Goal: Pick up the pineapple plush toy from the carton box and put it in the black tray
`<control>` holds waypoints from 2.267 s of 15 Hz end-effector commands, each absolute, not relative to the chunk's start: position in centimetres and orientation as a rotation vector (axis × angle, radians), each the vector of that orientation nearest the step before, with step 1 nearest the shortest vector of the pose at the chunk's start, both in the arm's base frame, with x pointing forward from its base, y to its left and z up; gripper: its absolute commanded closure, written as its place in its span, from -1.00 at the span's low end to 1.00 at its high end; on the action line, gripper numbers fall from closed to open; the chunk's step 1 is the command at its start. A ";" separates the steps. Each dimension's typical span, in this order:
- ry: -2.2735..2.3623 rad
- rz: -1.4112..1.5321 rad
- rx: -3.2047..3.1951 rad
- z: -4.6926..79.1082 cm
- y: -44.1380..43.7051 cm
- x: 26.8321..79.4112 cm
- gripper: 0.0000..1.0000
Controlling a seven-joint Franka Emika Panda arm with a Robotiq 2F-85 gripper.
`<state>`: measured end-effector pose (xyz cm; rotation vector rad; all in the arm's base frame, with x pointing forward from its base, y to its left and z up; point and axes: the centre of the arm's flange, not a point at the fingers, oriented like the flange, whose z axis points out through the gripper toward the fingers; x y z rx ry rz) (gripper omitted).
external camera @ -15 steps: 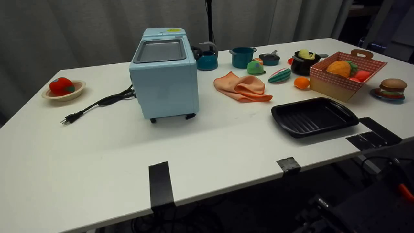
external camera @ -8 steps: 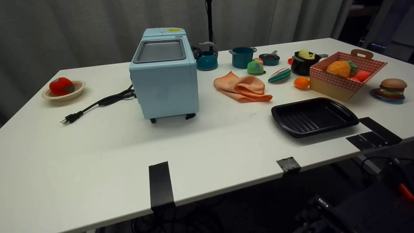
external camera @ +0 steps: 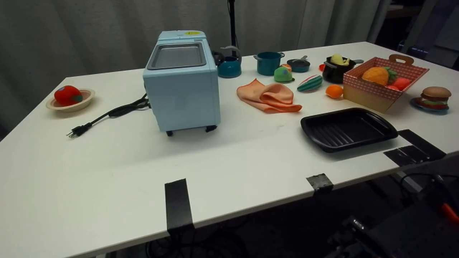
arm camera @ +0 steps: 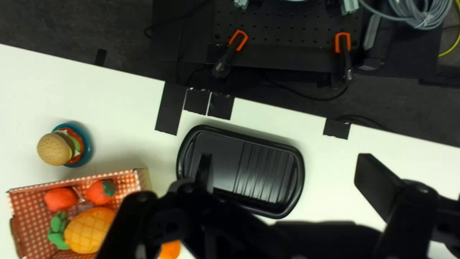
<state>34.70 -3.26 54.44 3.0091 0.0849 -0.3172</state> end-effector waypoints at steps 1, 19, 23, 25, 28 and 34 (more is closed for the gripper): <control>-0.019 -0.227 3.022 55.2 -10.5 37.6 -1.00; -0.483 0.083 3.046 53.8 -25.0 43.9 -1.00; -0.609 0.054 3.018 53.1 -26.7 46.8 -1.00; -0.660 0.023 3.017 52.0 -27.8 48.5 -1.00; -0.769 -0.009 3.022 49.3 -29.3 51.4 -1.00; -0.994 -0.085 3.013 42.2 -31.9 56.6 -1.00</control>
